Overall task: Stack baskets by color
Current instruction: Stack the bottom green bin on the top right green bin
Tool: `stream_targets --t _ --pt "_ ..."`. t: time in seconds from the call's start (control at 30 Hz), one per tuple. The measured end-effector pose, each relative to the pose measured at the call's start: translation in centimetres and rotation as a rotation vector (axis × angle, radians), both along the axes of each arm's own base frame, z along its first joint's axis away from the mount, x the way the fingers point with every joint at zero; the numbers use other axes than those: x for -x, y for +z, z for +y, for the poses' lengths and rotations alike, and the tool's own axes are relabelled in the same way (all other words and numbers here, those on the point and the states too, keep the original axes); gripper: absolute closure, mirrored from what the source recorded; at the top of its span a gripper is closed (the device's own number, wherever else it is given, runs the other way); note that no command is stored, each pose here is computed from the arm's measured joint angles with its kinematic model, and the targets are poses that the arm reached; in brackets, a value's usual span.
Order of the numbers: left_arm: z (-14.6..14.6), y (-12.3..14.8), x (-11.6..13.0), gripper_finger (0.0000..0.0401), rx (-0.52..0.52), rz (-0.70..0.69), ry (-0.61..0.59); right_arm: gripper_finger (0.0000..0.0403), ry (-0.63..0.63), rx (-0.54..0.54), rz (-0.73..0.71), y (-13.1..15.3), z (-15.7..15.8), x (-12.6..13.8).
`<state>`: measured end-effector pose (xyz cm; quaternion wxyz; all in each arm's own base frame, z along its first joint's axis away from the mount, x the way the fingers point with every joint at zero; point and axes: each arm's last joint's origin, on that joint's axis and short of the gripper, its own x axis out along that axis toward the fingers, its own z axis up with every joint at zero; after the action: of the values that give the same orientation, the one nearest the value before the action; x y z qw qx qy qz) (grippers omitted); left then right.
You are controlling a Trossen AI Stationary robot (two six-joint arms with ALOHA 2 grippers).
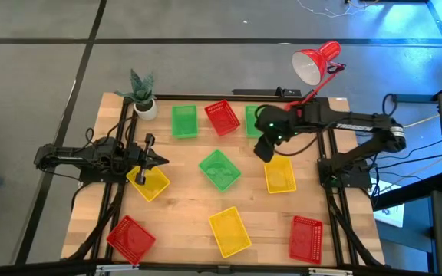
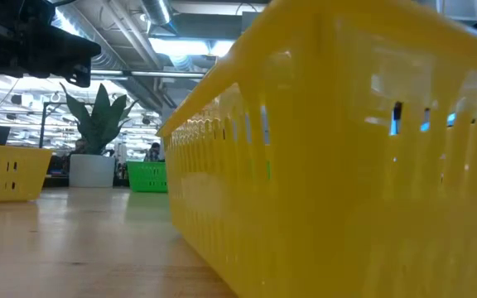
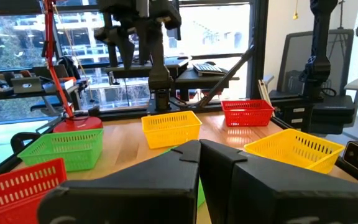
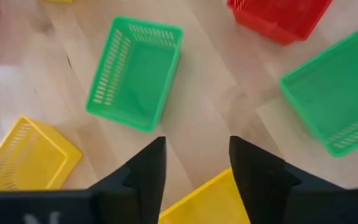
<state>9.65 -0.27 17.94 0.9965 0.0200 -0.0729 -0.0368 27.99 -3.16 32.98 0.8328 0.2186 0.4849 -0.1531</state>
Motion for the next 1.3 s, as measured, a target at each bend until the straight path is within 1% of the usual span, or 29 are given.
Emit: stream_targets --t 0.07,0.17,0.23,0.43,0.6,1.0,1.3 --pt "0.0 0.0 0.0 0.0401 0.000 0.001 0.000 0.0225 -0.026 -0.043 0.023 -1.0 0.0 -1.0" --pt "0.0 0.0 0.0 0.0401 0.000 0.000 0.001 0.0224 -0.073 -0.155 0.043 -2.4 0.0 -2.4" --pt "0.0 0.0 0.0 0.0401 0.001 0.000 0.006 0.0224 -0.088 -0.176 0.055 -3.3 -0.1 -3.2" --pt "0.0 0.0 0.0 0.0401 0.001 0.000 0.006 0.0231 -0.090 -0.181 0.060 -6.1 -0.4 -6.0" --pt "0.0 0.0 0.0 0.0401 0.001 0.000 0.006 0.0236 -0.092 -0.183 0.085 -8.0 -0.5 -7.3" --pt "0.0 0.0 0.0 0.0401 0.001 0.000 0.007 0.0237 -0.102 -0.208 0.070 -9.9 -0.6 -8.9" --pt "0.0 0.0 0.0 0.0401 0.001 0.000 0.008 0.0237 -0.100 -0.219 0.099 -11.8 -0.7 -9.8"
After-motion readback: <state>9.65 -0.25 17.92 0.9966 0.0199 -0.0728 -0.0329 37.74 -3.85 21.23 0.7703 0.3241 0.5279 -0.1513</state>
